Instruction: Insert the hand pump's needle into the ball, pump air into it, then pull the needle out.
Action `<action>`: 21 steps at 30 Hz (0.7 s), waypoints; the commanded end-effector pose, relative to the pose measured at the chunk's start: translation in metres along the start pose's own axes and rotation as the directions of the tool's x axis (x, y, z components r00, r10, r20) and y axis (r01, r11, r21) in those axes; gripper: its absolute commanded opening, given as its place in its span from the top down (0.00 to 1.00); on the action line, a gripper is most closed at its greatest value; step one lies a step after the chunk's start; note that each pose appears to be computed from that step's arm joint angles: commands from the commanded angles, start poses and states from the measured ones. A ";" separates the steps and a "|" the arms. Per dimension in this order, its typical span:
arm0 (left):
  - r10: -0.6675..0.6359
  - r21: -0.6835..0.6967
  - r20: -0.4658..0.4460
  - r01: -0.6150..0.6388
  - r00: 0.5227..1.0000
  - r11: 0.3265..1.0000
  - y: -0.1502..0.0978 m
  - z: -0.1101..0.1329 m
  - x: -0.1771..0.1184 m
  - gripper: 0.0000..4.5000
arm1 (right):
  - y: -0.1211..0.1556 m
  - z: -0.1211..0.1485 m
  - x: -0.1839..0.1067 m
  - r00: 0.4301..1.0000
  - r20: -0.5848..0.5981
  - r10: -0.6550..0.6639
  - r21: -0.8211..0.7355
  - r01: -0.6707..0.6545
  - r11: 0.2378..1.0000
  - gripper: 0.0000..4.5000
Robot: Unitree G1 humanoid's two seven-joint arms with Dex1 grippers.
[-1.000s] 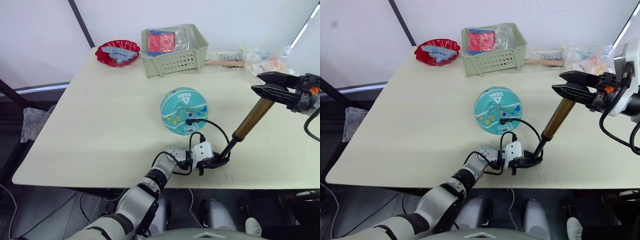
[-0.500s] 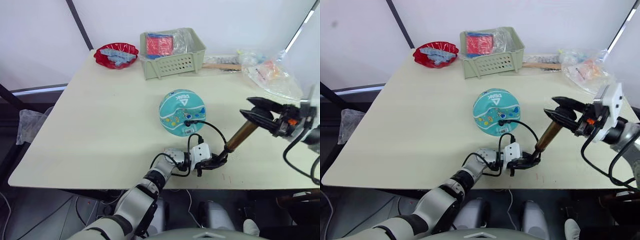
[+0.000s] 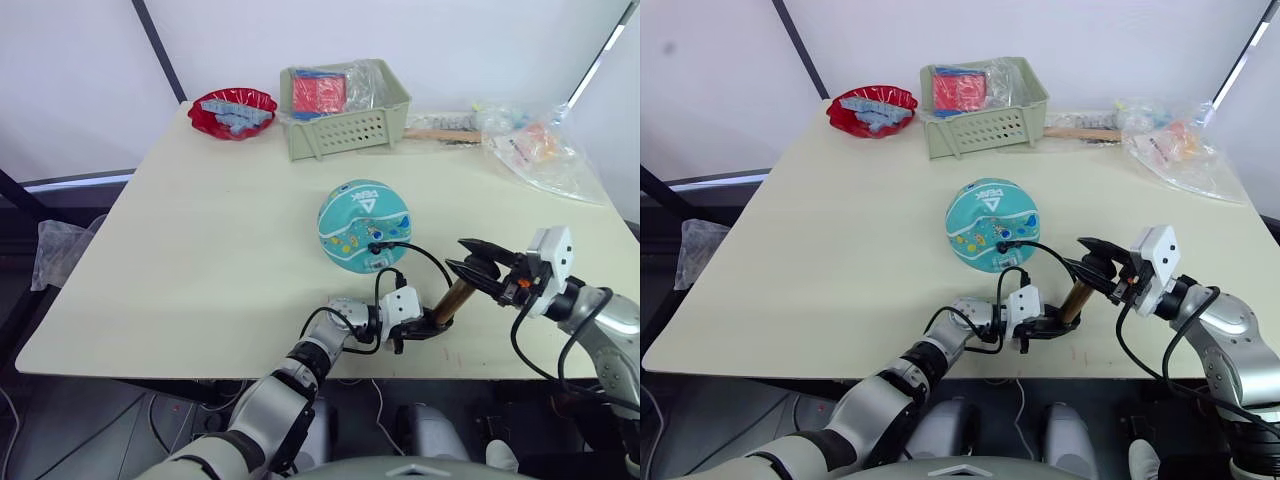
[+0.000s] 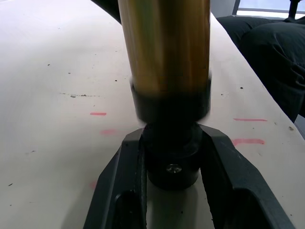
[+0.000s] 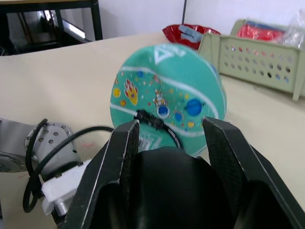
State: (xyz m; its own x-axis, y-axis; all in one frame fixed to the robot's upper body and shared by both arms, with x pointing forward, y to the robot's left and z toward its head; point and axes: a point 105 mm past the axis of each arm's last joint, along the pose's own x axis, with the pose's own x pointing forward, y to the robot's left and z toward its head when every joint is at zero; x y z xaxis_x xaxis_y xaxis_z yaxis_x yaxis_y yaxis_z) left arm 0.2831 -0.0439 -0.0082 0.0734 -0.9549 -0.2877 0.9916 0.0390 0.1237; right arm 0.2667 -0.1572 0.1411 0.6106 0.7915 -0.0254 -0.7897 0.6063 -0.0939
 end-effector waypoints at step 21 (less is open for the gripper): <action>-0.085 -0.101 -0.142 0.071 0.986 0.992 -0.026 -0.041 -0.006 0.77 | -0.027 0.127 -0.020 0.968 0.250 -0.034 -0.031 0.043 0.999 0.65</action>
State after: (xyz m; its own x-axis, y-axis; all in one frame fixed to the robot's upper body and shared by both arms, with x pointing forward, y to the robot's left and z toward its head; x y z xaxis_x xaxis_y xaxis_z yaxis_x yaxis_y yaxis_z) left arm 0.2838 -0.0473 -0.0033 0.0646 -0.9612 -0.2682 0.9923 0.0334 0.1194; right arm 0.2791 -0.1763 0.2230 0.6432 0.7616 0.0796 -0.7625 0.6465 -0.0249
